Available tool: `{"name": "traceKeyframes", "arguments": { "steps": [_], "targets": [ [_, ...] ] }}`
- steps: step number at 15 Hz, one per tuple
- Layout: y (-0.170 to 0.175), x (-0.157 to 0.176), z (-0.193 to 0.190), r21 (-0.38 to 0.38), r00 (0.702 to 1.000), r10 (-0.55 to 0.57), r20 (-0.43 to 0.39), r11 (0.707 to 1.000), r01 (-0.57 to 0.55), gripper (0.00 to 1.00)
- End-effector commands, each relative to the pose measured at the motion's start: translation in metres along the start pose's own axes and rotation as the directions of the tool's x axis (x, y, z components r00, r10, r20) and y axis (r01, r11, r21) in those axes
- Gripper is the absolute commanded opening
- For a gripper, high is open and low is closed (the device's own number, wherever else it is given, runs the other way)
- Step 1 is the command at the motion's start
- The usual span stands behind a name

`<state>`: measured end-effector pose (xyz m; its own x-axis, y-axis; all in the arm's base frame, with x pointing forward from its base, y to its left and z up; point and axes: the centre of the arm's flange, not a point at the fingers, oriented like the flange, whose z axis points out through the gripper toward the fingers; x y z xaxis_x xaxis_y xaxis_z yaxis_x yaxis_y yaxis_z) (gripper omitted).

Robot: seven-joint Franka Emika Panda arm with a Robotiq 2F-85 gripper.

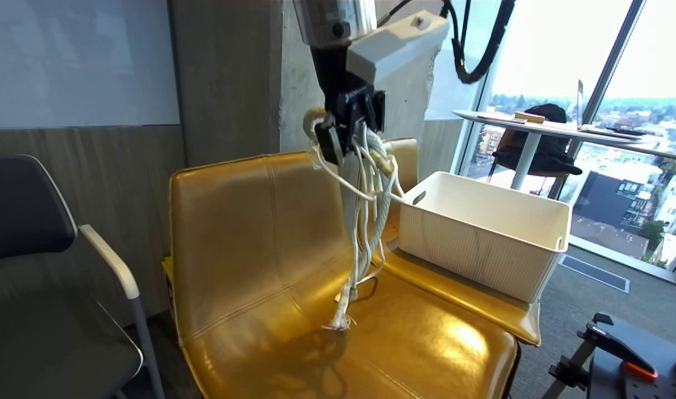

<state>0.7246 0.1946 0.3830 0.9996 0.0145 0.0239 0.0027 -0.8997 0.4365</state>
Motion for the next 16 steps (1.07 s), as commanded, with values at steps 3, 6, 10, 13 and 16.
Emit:
{"name": "traceKeyframes", "arguments": {
  "steps": [3,6,10,13,16],
  "targets": [
    [-0.005,-0.048,0.079,0.051,0.998,0.033,0.062,0.998,-0.036,0.0],
    [-0.005,-0.058,0.111,0.058,0.998,0.038,0.042,0.997,-0.04,0.25],
    [0.014,-0.069,0.122,0.098,0.998,0.034,0.052,0.994,-0.039,0.46],
    [0.064,-0.069,0.123,0.115,0.996,0.058,0.066,0.991,-0.065,0.69],
    [0.135,-0.058,0.13,0.128,0.993,0.091,0.071,0.987,-0.099,0.9]
  ]
}}
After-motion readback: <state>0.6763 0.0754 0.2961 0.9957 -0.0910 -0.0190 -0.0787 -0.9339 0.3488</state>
